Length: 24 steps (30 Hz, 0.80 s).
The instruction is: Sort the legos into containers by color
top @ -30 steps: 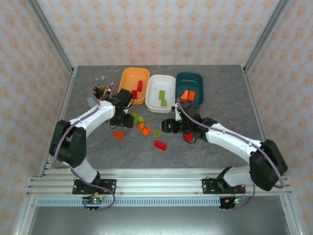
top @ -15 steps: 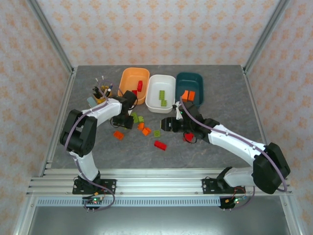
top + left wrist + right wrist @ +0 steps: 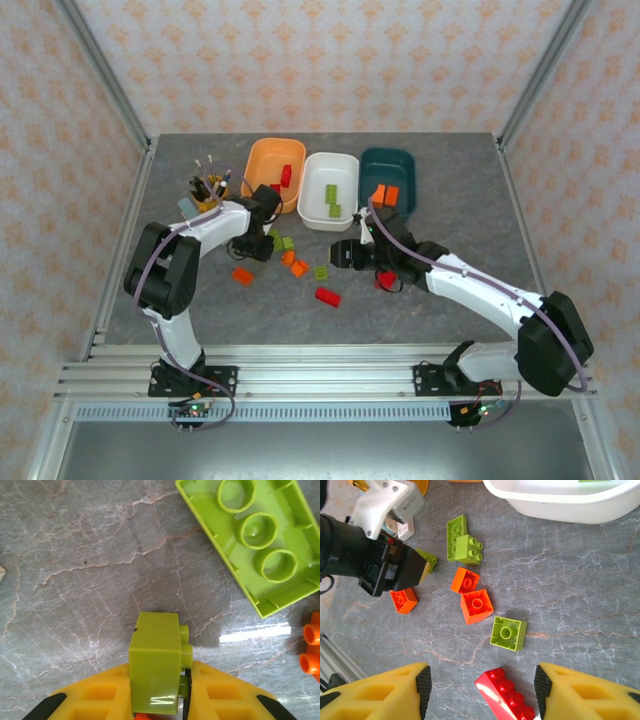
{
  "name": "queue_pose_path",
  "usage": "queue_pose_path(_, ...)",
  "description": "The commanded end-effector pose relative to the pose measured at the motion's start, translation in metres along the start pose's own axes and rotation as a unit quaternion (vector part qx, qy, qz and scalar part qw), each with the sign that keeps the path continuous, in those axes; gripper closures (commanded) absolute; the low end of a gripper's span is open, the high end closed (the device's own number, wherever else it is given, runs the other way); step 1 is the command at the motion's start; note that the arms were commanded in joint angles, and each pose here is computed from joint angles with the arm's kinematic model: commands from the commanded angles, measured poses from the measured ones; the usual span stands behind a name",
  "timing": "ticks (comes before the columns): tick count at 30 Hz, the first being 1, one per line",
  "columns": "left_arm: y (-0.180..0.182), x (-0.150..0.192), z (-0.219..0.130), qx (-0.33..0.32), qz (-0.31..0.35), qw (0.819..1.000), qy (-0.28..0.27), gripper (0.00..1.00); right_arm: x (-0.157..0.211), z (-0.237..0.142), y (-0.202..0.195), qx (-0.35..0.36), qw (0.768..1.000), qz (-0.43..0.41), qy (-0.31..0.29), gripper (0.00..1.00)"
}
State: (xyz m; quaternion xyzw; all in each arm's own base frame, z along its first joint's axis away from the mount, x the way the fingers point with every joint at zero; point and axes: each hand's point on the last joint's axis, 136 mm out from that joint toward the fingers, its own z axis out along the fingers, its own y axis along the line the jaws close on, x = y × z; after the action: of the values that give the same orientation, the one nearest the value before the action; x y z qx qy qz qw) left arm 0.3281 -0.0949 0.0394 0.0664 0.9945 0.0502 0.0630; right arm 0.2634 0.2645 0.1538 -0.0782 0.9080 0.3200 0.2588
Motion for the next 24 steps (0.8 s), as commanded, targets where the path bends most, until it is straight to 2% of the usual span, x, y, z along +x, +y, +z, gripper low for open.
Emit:
queue_pose_path(1, -0.001, -0.016, -0.051, 0.011, -0.027, 0.998, -0.057, 0.78, -0.027, -0.017, 0.011, 0.011, 0.999, -0.017, -0.043, 0.42)
queue_pose_path(7, -0.038, -0.052, -0.12, 0.072, -0.035, 0.99, -0.119, 0.78, -0.074, -0.045, 0.008, 0.069, 0.988, -0.006, -0.137, 0.42)
queue_pose_path(13, -0.079, -0.101, -0.139, 0.096, -0.03, 0.984, -0.147, 0.78, -0.115, -0.052, 0.004, 0.113, 0.978, 0.019, -0.173, 0.42)
queue_pose_path(18, -0.105, -0.142, -0.126, 0.104, -0.032, 0.982, -0.152, 0.77, -0.142, -0.052, -0.007, 0.122, 0.973, 0.076, -0.179, 0.41)
queue_pose_path(24, -0.115, -0.169, -0.081, 0.072, -0.047, 0.988, -0.131, 0.77, -0.149, -0.057, -0.02, 0.129, 0.968, 0.121, -0.176, 0.42)
